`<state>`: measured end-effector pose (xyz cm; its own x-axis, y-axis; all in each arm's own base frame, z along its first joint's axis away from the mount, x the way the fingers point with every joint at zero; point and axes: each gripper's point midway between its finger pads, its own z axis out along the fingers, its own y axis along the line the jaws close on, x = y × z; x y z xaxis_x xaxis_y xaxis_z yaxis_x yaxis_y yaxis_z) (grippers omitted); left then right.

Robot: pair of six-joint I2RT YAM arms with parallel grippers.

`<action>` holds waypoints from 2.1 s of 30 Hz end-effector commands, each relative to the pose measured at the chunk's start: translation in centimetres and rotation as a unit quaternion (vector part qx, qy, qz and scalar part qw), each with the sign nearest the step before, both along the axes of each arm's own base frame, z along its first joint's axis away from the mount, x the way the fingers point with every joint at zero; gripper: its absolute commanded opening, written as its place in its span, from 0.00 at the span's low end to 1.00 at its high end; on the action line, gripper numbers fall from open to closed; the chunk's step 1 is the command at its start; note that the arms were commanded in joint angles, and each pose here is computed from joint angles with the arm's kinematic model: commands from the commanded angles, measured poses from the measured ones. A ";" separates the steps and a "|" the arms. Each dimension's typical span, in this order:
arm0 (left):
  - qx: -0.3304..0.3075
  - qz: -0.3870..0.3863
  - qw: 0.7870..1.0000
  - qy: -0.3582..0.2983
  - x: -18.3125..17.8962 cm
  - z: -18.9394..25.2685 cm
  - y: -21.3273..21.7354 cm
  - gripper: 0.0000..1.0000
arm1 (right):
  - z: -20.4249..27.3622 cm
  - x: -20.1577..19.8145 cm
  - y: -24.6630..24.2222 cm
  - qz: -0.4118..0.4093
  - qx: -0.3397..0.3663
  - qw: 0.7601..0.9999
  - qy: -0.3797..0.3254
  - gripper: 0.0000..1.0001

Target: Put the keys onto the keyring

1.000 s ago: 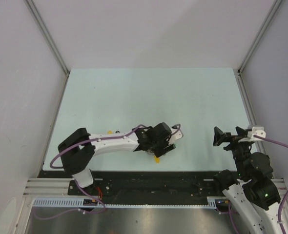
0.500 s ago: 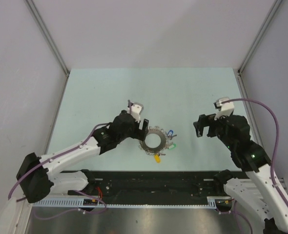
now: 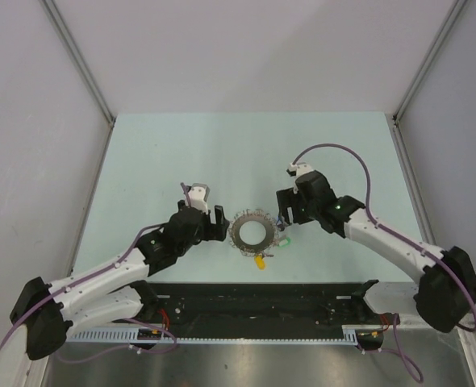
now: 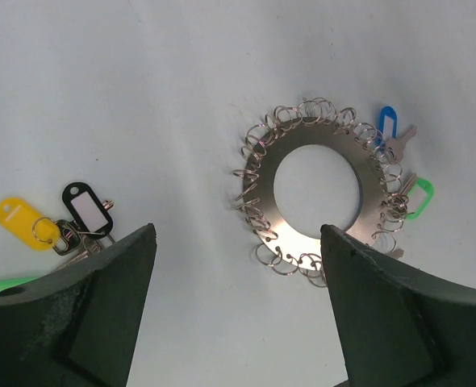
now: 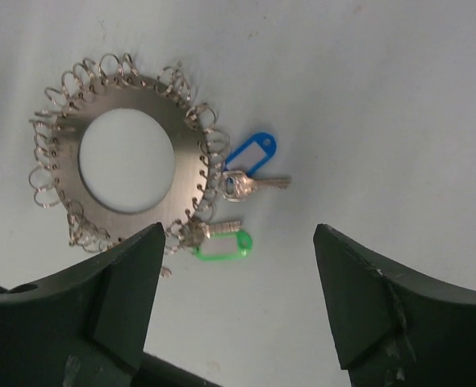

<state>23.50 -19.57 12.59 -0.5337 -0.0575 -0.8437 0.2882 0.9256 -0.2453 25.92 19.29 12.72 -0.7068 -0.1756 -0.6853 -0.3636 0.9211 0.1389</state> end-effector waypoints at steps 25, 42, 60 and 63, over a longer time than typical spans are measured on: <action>-0.017 0.011 0.999 -0.027 1.1 -1.5 -0.4 0.86 | -10.2 1.3 8.5 0.074 -0.035 0.991 0.108 0.58; -0.020 0.010 0.999 -0.027 1.0 -1.6 -0.3 0.86 | -5.5 1.0 7.8 0.043 -0.023 0.998 0.048 0.48; -0.024 0.001 0.999 -0.033 1.0 -1.5 -0.6 0.86 | -9.4 1.1 7.7 0.147 0.018 0.985 0.086 0.38; -0.023 -0.001 0.999 -0.032 1.0 -1.6 -0.7 0.86 | -9.9 0.9 7.7 0.153 0.033 0.984 0.090 0.36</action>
